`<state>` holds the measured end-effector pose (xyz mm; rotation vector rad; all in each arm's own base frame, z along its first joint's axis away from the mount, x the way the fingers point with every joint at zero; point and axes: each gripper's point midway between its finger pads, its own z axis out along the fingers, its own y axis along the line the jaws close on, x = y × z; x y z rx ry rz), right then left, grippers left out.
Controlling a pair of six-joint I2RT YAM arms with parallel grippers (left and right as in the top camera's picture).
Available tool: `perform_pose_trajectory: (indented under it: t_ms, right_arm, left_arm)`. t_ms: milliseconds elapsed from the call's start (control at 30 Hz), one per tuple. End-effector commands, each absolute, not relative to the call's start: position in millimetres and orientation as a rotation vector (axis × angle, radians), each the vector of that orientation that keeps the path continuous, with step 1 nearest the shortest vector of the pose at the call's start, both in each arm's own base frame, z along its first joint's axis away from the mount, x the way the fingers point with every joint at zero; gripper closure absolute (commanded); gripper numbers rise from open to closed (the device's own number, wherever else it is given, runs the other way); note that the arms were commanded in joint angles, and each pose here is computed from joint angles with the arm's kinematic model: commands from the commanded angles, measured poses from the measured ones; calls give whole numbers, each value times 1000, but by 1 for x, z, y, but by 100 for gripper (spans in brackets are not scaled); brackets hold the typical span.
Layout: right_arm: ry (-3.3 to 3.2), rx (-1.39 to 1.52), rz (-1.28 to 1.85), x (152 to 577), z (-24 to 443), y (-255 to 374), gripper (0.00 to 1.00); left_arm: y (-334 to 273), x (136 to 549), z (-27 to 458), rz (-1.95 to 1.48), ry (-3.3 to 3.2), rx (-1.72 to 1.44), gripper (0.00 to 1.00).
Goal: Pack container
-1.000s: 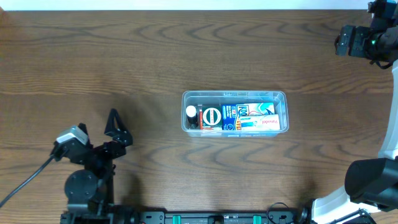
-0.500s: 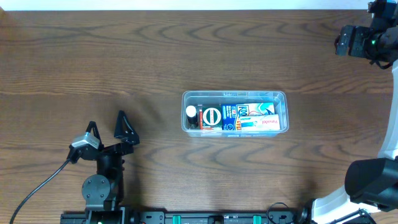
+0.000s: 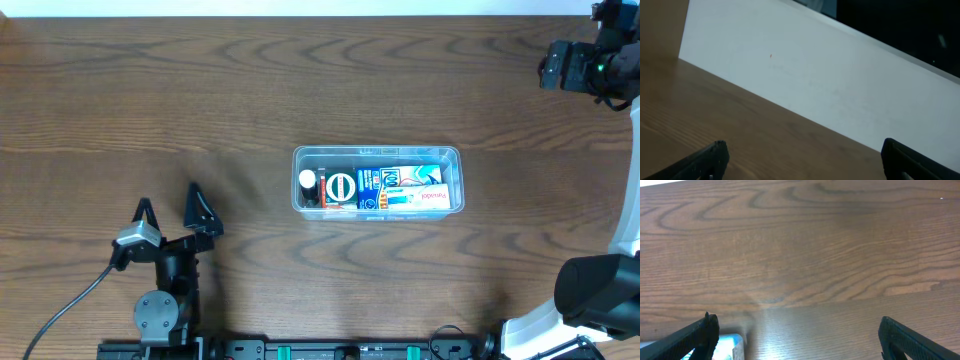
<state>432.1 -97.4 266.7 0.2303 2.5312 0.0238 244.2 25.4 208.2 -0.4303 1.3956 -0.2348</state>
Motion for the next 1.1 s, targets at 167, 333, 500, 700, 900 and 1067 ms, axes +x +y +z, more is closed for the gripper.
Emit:
perform_pose_trajectory:
  t_ms: [167,333,500,700,900,1067]
  right_arm:
    - [2513,257,24,431,273,-101,1]
    - [2513,257,24,431,273,-101,1]
    - [2513,257,24,431,273,-101,1]
    - [2513,257,24,431,273,-101,1]
    - [2513,257,24,431,273,-101,1]
    - [2513,257,24,431,273,-101,1]
  left_arm:
    - [29,244,188,-170,1458,-419,2]
    - [29,243,149,-137,1617,-438,2]
    - [29,242,139,-118,1663,-426,2]
    - [29,242,139,-117,1665,-426,2]
    - [29,242,139,-117,1665,-426,2]
    - [29,242,139,-117,1665,-426,2]
